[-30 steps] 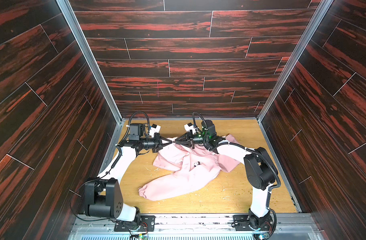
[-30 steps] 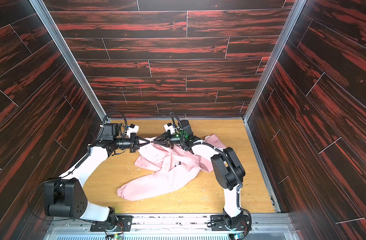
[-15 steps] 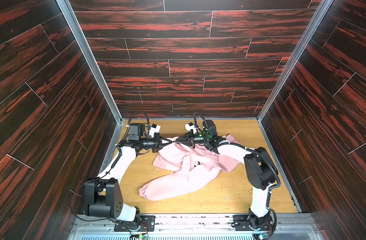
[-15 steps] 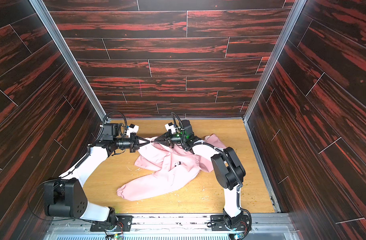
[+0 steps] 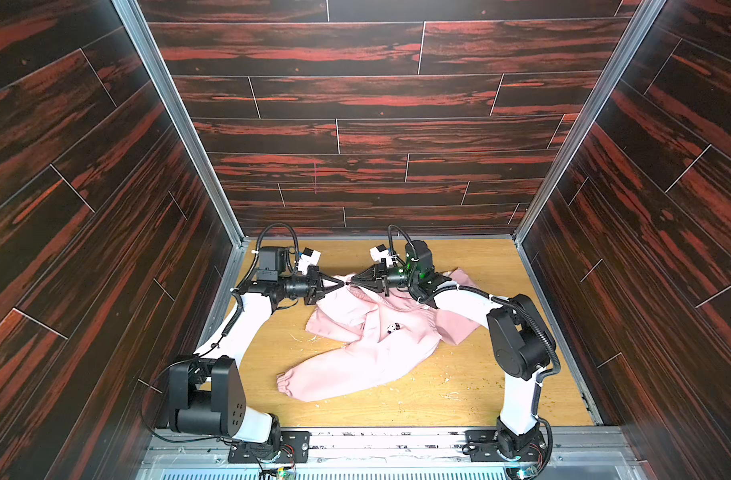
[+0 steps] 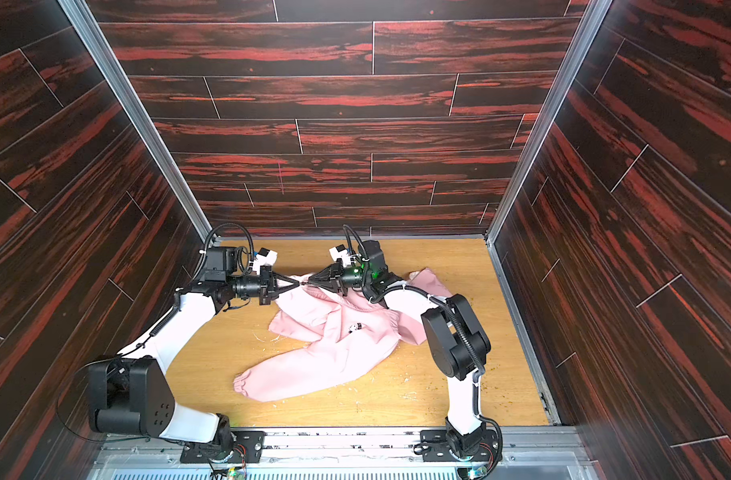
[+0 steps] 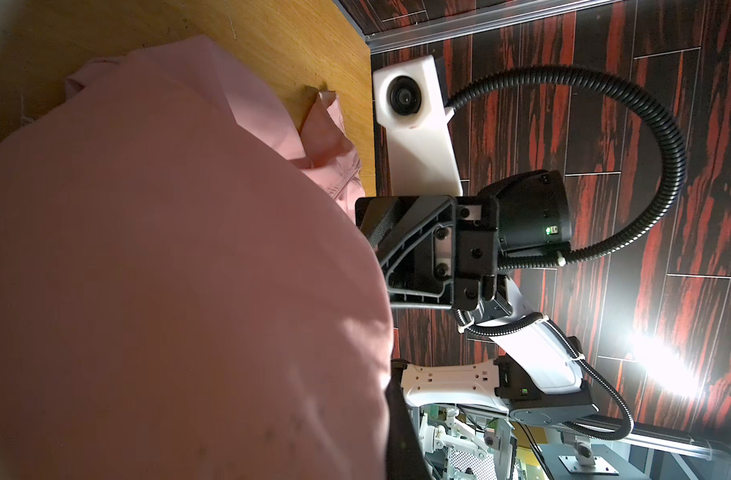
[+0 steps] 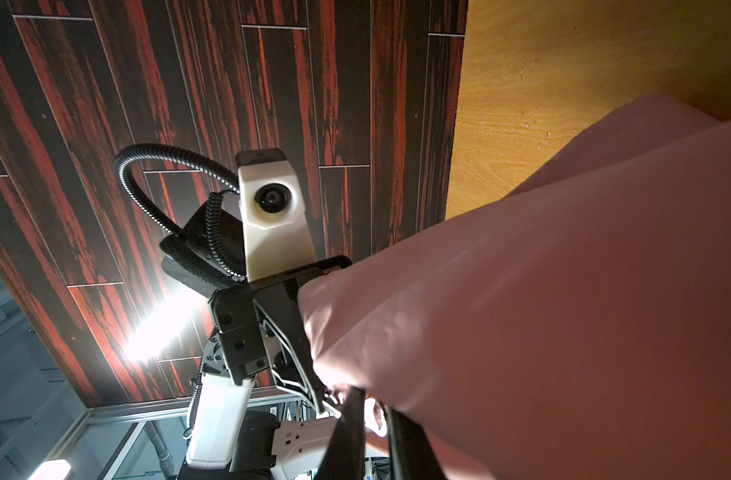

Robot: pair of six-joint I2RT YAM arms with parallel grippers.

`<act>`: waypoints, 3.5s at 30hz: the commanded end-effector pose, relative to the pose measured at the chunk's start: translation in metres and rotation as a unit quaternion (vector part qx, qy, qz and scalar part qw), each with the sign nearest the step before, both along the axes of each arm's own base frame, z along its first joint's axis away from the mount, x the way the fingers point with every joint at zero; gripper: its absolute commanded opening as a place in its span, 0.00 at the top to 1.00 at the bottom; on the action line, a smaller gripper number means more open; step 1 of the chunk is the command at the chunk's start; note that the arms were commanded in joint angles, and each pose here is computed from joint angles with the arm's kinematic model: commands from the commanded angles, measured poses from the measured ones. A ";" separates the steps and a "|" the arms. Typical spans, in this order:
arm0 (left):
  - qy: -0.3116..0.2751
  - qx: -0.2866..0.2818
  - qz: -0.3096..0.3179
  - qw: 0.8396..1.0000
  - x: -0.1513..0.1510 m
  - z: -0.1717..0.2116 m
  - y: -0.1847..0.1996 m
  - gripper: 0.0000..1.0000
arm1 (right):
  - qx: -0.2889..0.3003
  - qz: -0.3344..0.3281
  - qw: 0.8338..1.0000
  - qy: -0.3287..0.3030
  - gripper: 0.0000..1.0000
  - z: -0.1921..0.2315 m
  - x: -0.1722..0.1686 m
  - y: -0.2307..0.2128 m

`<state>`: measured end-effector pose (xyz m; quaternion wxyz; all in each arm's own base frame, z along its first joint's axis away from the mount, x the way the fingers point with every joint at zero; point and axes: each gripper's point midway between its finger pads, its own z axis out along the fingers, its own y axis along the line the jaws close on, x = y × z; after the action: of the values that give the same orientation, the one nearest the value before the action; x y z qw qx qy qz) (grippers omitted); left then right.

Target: Zip up the jacket

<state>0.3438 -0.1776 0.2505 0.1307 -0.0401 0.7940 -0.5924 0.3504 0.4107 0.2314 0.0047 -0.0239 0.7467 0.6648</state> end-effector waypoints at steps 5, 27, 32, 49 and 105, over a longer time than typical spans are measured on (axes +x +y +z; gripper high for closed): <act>-0.017 -0.004 -0.005 1.000 0.002 0.008 -0.002 1.00 | 0.033 0.006 0.999 -0.035 0.85 0.038 -0.010 -0.005; -0.020 -0.003 -0.003 1.000 0.006 0.010 -0.002 1.00 | 0.033 0.014 0.999 -0.031 0.93 0.035 -0.010 -0.003; -0.021 -0.005 -0.001 1.000 0.007 0.011 -0.002 1.00 | 0.020 0.011 0.999 -0.026 1.00 0.032 -0.008 -0.002; 0.001 0.002 0.015 1.000 0.003 0.001 0.005 0.85 | -0.050 -0.021 0.998 -0.017 1.00 0.019 0.002 -0.008; -0.042 0.154 0.184 0.970 0.033 -0.019 0.079 1.00 | -0.290 -0.138 0.943 -0.087 1.00 -0.004 0.042 -0.100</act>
<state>0.3747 -0.1163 0.2205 0.2332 -0.1363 0.8433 -0.4647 0.3892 0.3344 0.2009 0.1151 0.0180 0.8948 0.4310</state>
